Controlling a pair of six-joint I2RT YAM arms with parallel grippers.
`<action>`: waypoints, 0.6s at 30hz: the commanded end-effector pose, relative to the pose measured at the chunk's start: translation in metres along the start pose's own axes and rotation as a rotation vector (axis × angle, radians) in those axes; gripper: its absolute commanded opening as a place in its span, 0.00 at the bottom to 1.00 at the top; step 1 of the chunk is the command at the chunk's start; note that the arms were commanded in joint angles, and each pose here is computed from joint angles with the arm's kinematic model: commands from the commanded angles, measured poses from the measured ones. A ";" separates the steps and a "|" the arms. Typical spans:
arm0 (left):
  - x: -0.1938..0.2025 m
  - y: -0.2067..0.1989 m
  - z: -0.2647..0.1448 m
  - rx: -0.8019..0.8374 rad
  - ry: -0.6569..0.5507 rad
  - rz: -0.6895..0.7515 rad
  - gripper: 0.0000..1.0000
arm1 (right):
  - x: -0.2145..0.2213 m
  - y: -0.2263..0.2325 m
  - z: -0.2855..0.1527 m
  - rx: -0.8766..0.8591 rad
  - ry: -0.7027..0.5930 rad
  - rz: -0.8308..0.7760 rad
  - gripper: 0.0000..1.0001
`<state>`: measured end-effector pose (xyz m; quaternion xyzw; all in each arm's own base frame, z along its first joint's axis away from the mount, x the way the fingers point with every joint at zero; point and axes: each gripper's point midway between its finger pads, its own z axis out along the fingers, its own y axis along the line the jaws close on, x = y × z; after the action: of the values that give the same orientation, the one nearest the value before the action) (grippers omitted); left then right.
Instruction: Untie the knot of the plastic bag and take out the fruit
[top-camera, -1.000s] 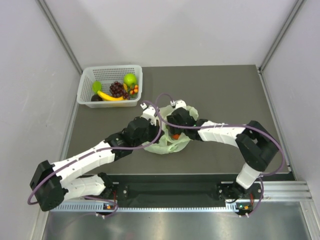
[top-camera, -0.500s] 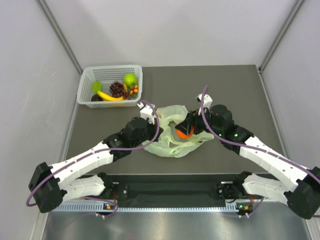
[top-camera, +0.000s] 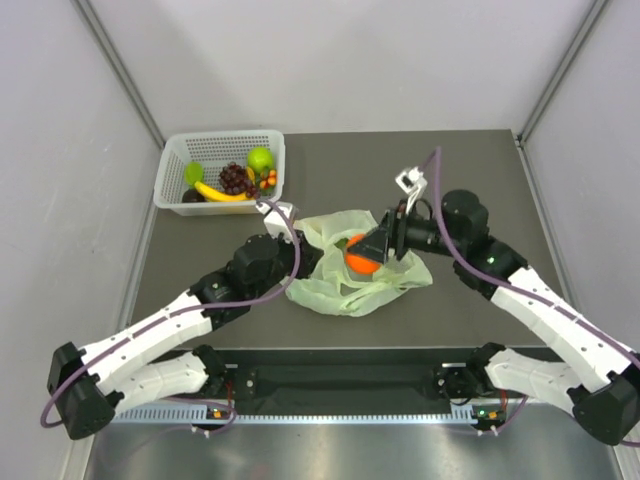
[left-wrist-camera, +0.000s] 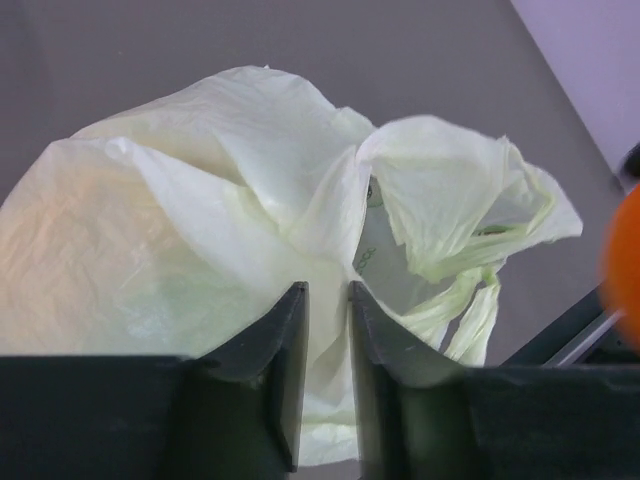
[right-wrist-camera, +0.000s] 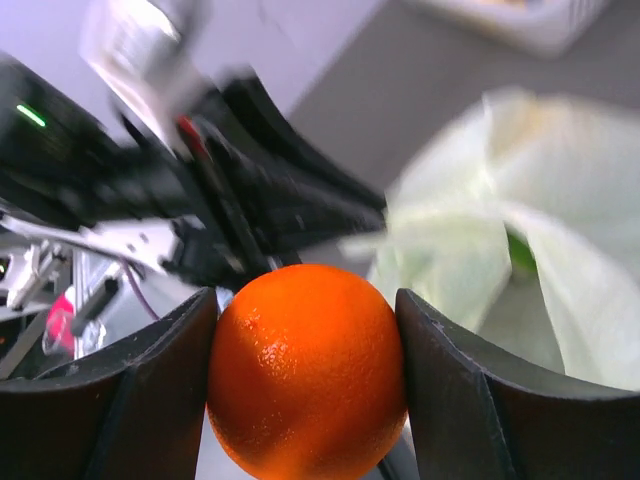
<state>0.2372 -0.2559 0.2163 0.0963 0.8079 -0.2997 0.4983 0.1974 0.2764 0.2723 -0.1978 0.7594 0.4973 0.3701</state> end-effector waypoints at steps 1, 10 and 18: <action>0.001 0.008 -0.010 -0.022 -0.032 -0.036 0.29 | -0.080 0.046 -0.012 -0.088 -0.163 -0.121 0.02; -0.005 0.024 -0.034 -0.062 -0.109 -0.085 0.99 | -0.154 0.002 0.072 0.054 -0.163 -0.145 0.00; -0.025 0.032 -0.073 -0.055 -0.222 -0.135 0.99 | -0.184 -0.018 0.158 0.082 -0.142 -0.249 0.00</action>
<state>0.2106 -0.1953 0.2487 0.0137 0.7638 -0.3238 0.5582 0.3791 0.3799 0.3245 -0.2081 0.7565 0.4396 0.4371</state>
